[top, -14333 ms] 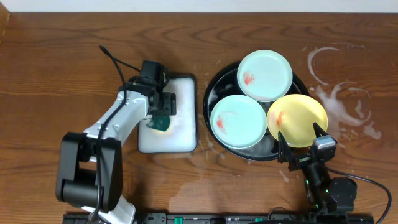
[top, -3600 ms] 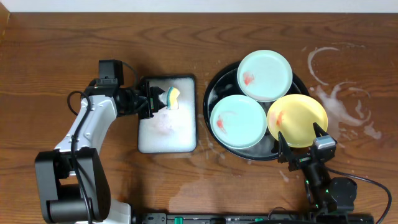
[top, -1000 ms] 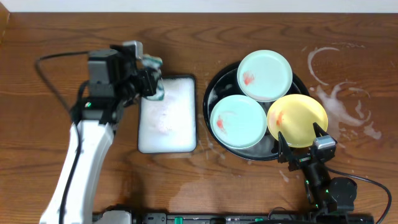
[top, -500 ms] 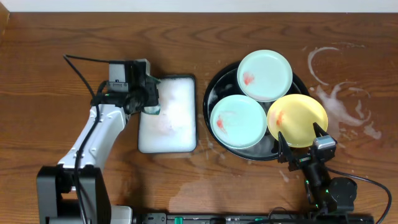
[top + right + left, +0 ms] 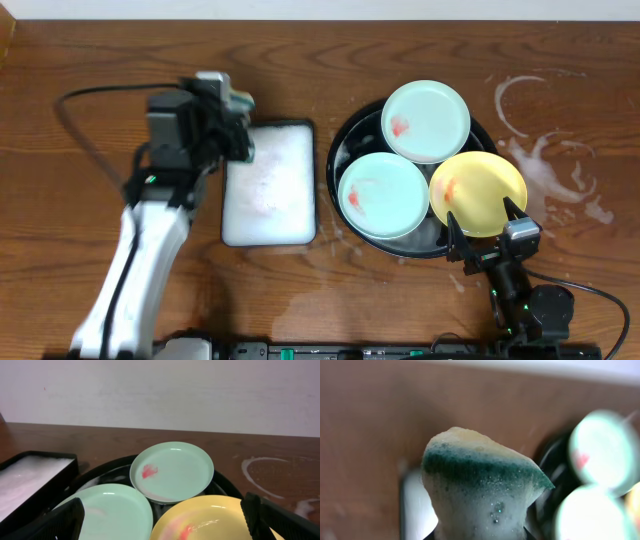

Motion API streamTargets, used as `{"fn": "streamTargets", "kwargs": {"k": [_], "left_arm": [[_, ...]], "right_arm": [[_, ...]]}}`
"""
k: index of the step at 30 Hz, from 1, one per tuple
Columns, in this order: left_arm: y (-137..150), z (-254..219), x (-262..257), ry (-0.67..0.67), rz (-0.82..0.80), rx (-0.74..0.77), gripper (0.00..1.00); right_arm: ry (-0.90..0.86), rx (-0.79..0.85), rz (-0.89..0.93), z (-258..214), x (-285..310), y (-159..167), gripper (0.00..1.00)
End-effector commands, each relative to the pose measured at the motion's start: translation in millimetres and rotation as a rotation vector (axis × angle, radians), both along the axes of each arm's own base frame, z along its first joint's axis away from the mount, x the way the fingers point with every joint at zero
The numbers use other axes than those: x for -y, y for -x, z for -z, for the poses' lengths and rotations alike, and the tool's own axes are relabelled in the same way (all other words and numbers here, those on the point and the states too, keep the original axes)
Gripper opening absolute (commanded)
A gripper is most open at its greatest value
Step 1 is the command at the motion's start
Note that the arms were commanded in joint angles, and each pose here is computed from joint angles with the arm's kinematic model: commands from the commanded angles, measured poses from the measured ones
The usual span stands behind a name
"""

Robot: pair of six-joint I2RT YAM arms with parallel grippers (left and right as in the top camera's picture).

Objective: Clean dirty plates on tray and stack at the side
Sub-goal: 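Carry the sponge with the left gripper to the lower green plate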

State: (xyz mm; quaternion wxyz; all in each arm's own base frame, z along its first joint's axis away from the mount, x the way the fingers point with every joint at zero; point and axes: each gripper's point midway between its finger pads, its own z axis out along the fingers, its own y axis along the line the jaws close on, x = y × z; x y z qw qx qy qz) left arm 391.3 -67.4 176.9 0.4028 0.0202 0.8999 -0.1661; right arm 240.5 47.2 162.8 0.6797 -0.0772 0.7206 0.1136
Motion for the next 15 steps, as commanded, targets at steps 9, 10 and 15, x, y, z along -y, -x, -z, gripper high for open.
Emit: {"fn": "streamTargets", "kwargs": {"k": [9,10,15], "left_arm": [[15,-46,23,0.120,0.085,0.089,0.07],[20,-63,23,0.135,0.079,0.130,0.07],[52,-125,34,0.204,0.091,0.278,0.08]], "right_arm": [[-0.013,-0.005,0.003,1,1,0,0.99],[-0.013,-0.005,0.003,1,1,0,0.99],[-0.013,-0.005,0.003,1,1,0,0.99]]}}
